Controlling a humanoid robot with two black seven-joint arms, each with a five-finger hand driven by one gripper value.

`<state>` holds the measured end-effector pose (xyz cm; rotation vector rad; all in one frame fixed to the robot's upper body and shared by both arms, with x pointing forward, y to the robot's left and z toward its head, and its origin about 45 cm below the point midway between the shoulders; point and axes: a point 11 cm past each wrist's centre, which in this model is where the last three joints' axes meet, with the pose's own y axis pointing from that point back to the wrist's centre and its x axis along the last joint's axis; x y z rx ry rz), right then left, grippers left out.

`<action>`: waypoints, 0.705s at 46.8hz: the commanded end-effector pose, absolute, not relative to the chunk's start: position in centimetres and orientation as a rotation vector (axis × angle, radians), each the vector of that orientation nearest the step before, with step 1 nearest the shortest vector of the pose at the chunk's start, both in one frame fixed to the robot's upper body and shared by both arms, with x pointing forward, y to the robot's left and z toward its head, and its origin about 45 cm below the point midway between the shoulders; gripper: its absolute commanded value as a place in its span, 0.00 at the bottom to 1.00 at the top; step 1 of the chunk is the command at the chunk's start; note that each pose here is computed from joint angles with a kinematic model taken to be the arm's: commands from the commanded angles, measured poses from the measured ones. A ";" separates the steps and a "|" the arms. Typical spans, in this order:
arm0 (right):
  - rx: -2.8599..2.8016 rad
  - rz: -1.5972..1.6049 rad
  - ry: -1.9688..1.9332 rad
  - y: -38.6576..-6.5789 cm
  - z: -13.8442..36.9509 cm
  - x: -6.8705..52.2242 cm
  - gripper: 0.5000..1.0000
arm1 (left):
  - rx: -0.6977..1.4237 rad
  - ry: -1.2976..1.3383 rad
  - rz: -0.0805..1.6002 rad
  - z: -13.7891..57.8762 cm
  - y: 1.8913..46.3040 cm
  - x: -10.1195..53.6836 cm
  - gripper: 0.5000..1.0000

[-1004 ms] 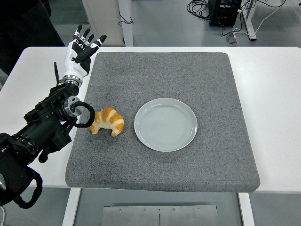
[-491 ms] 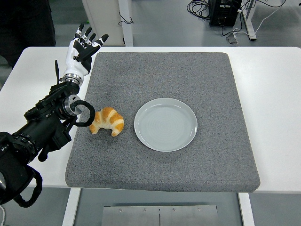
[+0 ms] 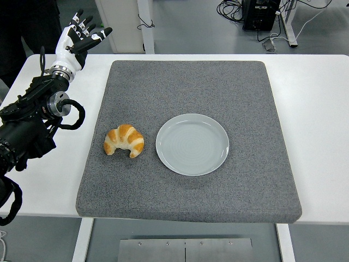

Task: Place the bread on the plate

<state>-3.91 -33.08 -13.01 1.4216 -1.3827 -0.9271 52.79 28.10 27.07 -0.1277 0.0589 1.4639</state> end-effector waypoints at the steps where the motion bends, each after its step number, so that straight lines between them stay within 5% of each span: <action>1: 1.421 -0.927 -1.383 -33.1 -13.0 -3.9 1.00 | -0.083 -0.001 1.443 28.0 28.6 52.9 0.93; 33: 1.421 -0.927 -1.383 -33.1 -13.0 -3.9 1.00 | 0.289 -0.401 1.136 33.4 27.4 52.0 0.87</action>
